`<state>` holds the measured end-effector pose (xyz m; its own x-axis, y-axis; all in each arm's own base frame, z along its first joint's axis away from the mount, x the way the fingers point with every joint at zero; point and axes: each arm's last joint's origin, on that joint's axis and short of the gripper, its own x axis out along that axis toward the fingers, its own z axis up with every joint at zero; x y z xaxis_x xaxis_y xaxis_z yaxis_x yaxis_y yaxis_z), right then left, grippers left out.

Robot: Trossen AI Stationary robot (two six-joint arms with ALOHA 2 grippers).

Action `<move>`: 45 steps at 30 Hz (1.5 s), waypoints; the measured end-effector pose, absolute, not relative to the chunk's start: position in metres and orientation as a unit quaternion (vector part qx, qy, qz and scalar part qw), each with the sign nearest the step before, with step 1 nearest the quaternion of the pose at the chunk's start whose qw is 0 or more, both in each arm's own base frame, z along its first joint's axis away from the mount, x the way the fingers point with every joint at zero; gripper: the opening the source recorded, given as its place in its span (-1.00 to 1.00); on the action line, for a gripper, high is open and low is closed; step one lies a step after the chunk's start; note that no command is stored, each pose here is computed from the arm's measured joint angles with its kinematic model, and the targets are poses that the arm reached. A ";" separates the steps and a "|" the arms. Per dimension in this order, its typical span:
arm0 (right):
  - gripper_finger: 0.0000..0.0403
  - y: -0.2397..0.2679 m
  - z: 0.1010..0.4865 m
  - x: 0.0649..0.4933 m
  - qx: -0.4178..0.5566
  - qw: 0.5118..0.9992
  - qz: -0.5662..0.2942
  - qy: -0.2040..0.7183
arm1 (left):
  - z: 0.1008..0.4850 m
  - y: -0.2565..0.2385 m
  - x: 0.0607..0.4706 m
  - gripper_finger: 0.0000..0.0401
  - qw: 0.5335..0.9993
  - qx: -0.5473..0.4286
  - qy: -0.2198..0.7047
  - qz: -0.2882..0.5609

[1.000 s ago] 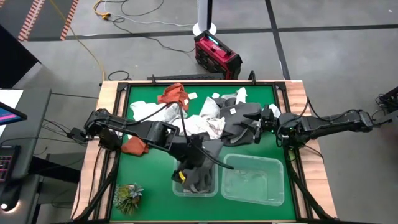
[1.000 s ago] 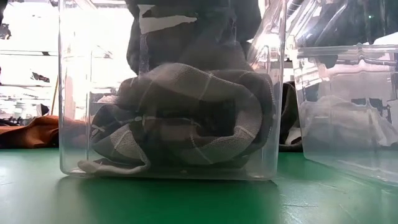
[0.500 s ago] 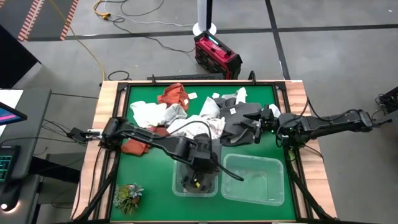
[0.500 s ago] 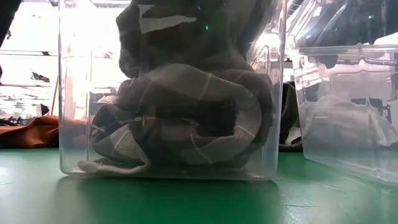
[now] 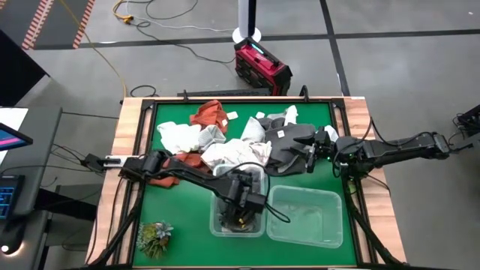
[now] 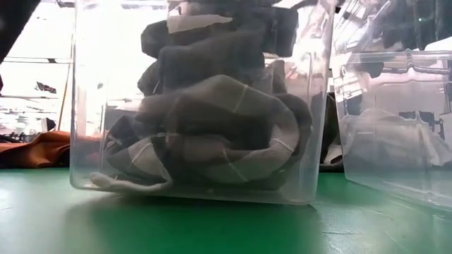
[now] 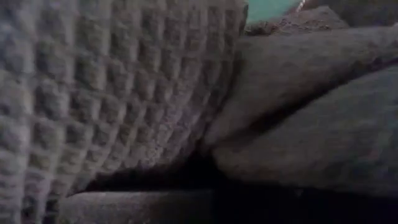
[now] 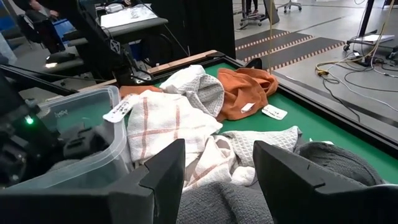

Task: Sort towels by color in basket
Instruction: Put the left dark grey towel into the left transparent bin

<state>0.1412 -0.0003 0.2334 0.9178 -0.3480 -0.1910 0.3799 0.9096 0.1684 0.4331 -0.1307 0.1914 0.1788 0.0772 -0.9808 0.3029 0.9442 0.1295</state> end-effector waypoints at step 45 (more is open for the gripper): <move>0.09 0.000 0.233 0.141 0.101 0.974 -0.187 0.079 | 0.339 -0.123 0.387 0.13 0.854 0.134 0.503 -0.021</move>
<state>0.1412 -0.0003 0.2333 0.9179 -0.3477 -0.1914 0.3796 0.9099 0.1674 0.3868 -0.1228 0.3388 0.4934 0.0979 -0.8643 0.1707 0.9634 0.2065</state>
